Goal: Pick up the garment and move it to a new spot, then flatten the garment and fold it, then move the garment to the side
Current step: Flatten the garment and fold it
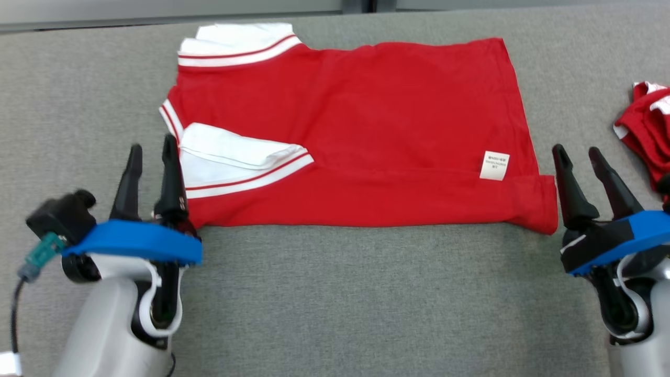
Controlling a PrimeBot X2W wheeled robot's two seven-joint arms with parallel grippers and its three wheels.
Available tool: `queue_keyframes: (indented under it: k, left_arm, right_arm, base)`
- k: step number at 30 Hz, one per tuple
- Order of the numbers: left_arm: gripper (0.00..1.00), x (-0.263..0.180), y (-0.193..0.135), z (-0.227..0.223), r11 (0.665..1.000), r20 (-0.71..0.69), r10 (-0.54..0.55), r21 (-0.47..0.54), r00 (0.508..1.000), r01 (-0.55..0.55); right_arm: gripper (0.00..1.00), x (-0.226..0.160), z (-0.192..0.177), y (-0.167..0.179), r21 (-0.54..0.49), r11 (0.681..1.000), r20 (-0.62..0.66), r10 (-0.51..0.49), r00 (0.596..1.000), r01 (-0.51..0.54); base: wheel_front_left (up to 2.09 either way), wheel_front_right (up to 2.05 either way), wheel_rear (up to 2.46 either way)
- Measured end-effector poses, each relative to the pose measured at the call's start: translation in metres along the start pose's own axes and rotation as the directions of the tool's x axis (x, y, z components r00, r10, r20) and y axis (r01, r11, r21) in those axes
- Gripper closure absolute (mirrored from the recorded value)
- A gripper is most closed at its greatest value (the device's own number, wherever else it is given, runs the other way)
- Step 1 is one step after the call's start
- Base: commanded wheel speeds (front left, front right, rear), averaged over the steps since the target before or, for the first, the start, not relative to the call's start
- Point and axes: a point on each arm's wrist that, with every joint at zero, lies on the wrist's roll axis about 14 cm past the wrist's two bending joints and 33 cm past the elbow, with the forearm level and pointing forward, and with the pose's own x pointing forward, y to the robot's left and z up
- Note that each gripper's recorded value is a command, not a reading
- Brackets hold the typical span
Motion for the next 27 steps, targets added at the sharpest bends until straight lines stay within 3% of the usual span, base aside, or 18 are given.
queue_keyframes:
  k: [3, 12, 18, 26, 27]
  left_arm:
    - [0.00, -0.018, 0.007, -0.006, 0.997, -0.023, 0.012, 0.072, 1.000, -0.011]
    - [0.00, -0.058, 0.024, -0.049, 0.970, -0.185, 0.080, 0.241, 0.979, -0.034]
    - [0.00, -0.055, 0.042, -0.063, 0.940, -0.241, 0.151, 0.334, 0.959, -0.064]
    - [0.00, -0.048, 0.054, -0.086, 0.928, -0.344, 0.197, 0.367, 0.918, -0.061]
    - [0.55, -0.048, 0.053, -0.089, 0.930, -0.360, 0.195, 0.363, 0.912, -0.056]
  right_arm:
    - [0.00, -0.008, -0.001, -0.003, -0.009, 1.000, -0.026, -0.007, 1.000, 0.007]
    - [0.00, -0.040, -0.050, -0.024, -0.018, 0.995, -0.224, -0.103, 0.969, 0.102]
    - [0.00, -0.035, -0.071, -0.026, -0.035, 0.992, -0.289, -0.123, 0.950, 0.117]
    - [0.00, -0.016, -0.096, -0.018, 0.001, 0.995, -0.359, -0.095, 0.928, 0.102]
    - [0.00, -0.014, -0.097, -0.016, 0.002, 0.995, -0.363, -0.089, 0.927, 0.097]
  base:
    - [0.00, 0.00, 0.00]
    - [0.00, 0.00, 0.00]
    - [0.00, 0.00, 0.00]
    - [0.00, 0.00, 0.00]
    - [0.00, 0.00, 0.00]
